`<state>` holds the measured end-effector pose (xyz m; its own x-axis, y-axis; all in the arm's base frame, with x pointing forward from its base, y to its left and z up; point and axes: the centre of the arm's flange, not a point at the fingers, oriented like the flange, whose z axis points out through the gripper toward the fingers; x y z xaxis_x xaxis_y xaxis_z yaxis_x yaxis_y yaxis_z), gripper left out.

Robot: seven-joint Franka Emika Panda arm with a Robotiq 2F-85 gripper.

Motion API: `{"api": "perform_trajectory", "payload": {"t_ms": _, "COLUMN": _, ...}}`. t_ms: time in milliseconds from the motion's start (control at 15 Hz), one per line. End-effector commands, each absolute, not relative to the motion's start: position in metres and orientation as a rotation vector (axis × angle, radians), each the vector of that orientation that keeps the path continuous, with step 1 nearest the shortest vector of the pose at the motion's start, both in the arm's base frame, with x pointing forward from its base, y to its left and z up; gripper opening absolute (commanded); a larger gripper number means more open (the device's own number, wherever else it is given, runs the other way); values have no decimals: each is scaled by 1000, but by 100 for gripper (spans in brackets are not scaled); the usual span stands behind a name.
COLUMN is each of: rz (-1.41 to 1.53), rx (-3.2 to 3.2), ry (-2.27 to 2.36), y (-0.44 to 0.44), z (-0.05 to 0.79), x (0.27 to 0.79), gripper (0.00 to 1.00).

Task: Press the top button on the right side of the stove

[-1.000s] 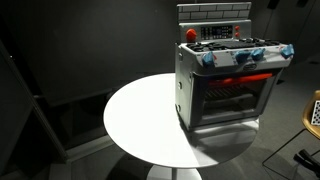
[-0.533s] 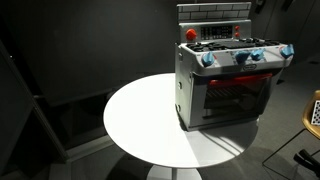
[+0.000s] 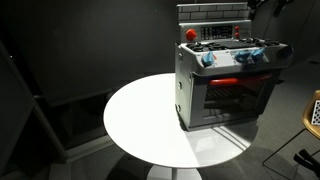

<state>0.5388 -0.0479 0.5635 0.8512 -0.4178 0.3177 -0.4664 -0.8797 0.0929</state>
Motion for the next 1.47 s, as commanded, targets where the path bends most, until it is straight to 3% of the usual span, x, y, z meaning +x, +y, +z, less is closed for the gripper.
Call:
{"api": "perform_trajectory", "payload": {"t_ms": 0, "rz": 453, "rx": 2804, "ry": -730, "y": -65, "z": 566, "x": 566, "gripper": 100}}
{"api": "perform_trajectory", "payload": {"t_ms": 1400, "rz": 399, "rx": 2784, "ry": -764, "y": -100, "z": 530, "x": 638, "gripper": 100}}
